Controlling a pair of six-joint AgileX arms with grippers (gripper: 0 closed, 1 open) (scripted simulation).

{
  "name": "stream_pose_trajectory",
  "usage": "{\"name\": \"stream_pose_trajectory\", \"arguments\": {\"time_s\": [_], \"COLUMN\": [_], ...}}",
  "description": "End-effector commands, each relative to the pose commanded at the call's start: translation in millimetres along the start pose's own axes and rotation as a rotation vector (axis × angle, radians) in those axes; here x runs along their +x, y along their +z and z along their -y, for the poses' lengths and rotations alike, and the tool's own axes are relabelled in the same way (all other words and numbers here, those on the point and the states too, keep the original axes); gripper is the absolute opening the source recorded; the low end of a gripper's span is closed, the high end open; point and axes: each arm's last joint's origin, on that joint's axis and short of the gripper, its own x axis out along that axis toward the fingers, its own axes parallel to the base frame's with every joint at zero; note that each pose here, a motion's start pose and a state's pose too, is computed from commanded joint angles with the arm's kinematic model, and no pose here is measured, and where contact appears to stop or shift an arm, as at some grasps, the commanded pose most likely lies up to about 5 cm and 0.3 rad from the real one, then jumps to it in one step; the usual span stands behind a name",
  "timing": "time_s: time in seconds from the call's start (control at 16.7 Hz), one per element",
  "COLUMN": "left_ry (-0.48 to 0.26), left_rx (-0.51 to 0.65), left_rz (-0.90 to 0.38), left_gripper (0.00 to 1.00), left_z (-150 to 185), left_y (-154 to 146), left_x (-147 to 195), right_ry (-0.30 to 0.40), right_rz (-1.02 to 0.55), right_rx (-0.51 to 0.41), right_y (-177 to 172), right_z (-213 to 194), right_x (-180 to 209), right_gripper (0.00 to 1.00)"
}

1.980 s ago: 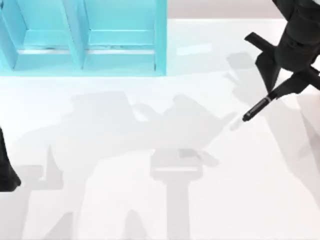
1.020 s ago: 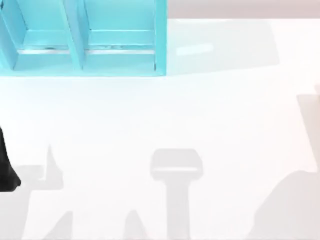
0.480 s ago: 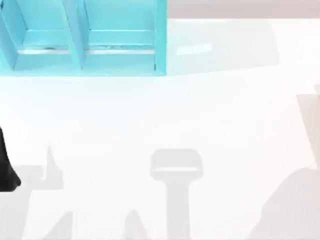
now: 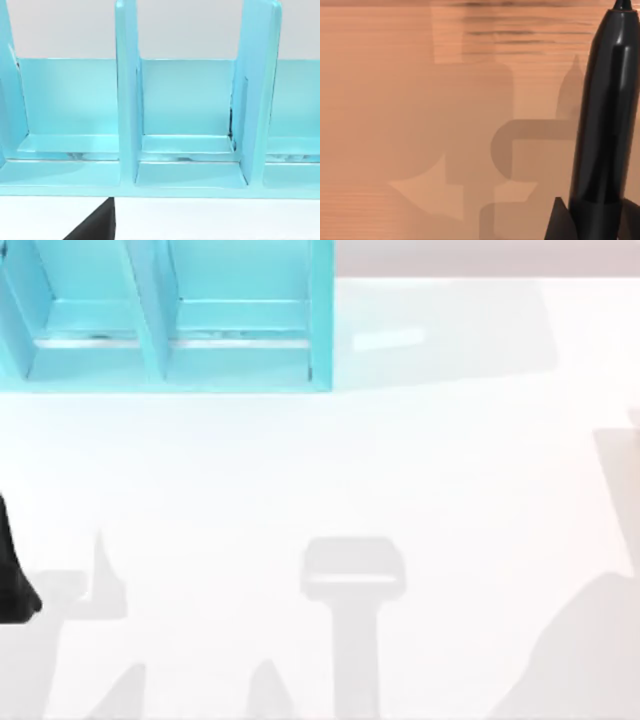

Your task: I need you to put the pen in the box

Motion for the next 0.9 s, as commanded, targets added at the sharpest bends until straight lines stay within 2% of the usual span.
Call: {"name": "stream_pose_trajectory", "arguments": {"time_s": [0.06,0.84,0.9], "left_ry": [0.000,0.000,0.000], "left_rx": [0.000,0.000,0.000], "left_rz": [0.000,0.000,0.000], "left_gripper": [1.00,1.00,1.00], "left_z": [0.0,0.0,0.0], "left_y": [0.0,0.0,0.0], "left_x": [0.0,0.0,0.0], "right_ry": [0.000,0.000,0.000], "right_rz": [0.000,0.000,0.000], "right_rx": [0.000,0.000,0.000], "right_y": [0.0,0.0,0.0], "right_z": [0.0,0.0,0.0], "right_x": [0.0,0.0,0.0], "right_gripper": [0.00,0.98,1.00]}}
